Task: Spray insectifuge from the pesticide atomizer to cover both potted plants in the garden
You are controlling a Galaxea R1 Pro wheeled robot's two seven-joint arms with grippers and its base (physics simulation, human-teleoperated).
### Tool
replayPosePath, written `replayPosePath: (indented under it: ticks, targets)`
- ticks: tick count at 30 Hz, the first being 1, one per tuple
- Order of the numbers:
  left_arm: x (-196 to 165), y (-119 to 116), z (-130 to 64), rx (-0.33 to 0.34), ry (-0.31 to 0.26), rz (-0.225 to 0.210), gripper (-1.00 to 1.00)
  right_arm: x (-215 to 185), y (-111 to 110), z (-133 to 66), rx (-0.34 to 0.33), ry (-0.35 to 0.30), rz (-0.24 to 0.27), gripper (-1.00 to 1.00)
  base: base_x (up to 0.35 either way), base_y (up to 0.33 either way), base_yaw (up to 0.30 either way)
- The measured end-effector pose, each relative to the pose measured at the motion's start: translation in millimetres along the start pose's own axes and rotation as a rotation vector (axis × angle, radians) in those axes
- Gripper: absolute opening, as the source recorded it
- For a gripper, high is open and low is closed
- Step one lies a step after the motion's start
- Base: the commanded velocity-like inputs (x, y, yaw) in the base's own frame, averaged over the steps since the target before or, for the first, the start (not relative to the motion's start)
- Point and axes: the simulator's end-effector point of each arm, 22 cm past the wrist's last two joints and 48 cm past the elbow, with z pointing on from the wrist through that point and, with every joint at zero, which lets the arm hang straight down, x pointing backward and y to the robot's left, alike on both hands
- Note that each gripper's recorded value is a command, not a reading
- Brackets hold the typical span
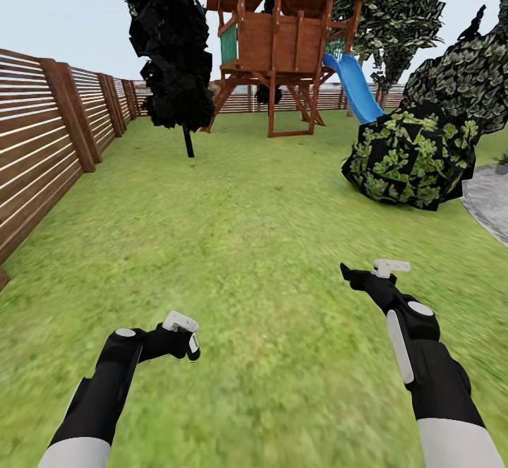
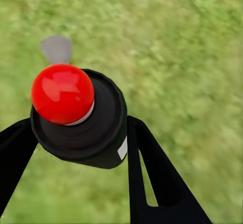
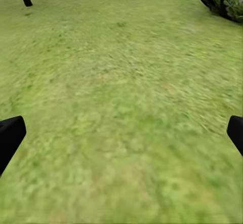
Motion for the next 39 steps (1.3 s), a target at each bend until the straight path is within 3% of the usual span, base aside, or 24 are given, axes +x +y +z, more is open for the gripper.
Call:
replayPosePath:
  ticks: [16, 22, 39]
  targets:
    - [0, 0, 0.0, 0.000, 0.000, 0.000, -1.00, 0, -2, -0.2, 0.003, 0.000, 0.000, 1.00, 0.347, 0.000, -0.002]
    - [0, 0, 0.1, 0.000, 0.000, 0.000, -1.00, 12, -2, -0.7, 0.003, 0.058, 0.008, 1.00, 0.347, 0.000, -0.169]
    - [0, 0, 0.0, 0.000, 0.000, 0.000, -1.00, 14, -3, -0.7, 0.004, 0.064, 0.008, 1.00, 0.347, 0.000, -0.030]
